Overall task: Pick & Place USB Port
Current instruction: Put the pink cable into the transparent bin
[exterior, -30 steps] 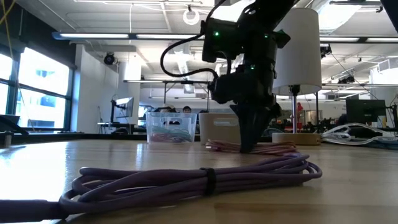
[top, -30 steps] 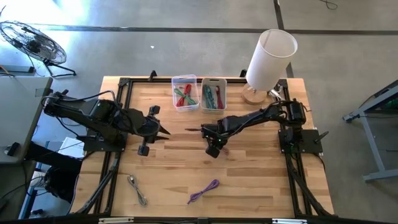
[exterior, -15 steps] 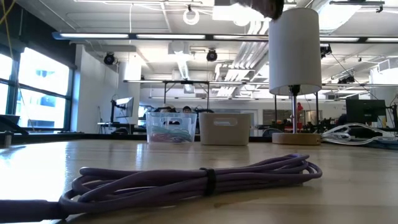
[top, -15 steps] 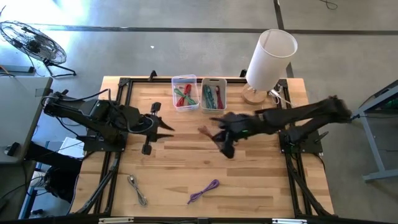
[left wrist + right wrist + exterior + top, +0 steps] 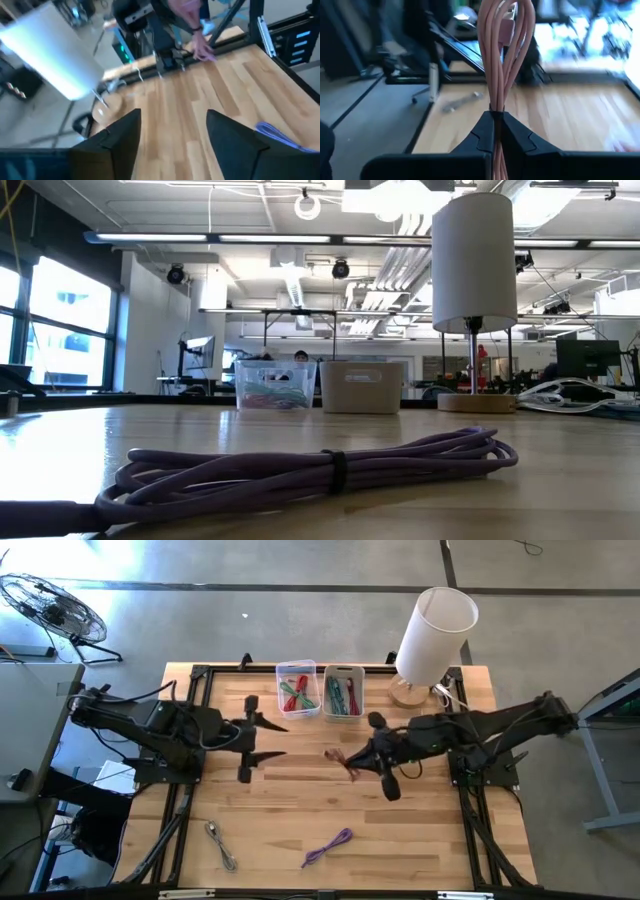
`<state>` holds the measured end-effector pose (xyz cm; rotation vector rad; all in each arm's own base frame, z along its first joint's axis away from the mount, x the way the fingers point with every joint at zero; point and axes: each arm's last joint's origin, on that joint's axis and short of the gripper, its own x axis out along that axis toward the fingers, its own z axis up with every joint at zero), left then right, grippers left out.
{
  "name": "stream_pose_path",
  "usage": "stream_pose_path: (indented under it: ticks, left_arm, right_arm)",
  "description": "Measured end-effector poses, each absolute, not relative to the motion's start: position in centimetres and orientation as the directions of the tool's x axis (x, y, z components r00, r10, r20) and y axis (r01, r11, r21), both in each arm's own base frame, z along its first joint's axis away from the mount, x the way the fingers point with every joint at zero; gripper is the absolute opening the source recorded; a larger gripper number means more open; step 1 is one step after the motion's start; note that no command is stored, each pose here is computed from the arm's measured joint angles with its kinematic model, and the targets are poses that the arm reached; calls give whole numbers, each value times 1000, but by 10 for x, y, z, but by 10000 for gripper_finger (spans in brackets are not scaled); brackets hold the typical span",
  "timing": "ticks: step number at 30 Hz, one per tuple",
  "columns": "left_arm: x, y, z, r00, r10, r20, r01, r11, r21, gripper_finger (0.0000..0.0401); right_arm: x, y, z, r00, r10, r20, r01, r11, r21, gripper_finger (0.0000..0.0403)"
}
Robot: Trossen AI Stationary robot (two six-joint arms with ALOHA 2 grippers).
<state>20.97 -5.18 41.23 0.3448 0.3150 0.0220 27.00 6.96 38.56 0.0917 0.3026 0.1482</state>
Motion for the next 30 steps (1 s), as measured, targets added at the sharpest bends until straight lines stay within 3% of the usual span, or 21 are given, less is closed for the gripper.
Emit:
stream_pose_path:
  ticks: [7, 11, 21, 30]
  left_arm:
    - [227, -57, 418, 979, 69, -194, 3, 937, 349, 234]
    - [239, -60, 418, 986, 69, -149, -15, 941, 338, 234]
    - [276, -70, 391, 967, 116, -226, -27, 932, 363, 234]
    - [294, -76, 392, 987, 109, -117, -61, 934, 352, 234]
  right_arm:
    - [279, 59, 396, 966, 202, -161, -210, 977, -32, 6]
    - [281, 49, 397, 960, 230, -159, -238, 971, -35, 6]
    - [294, 42, 391, 944, 292, -151, -308, 947, -92, 6]
    - [302, 40, 382, 922, 341, -182, -356, 933, -57, 5]
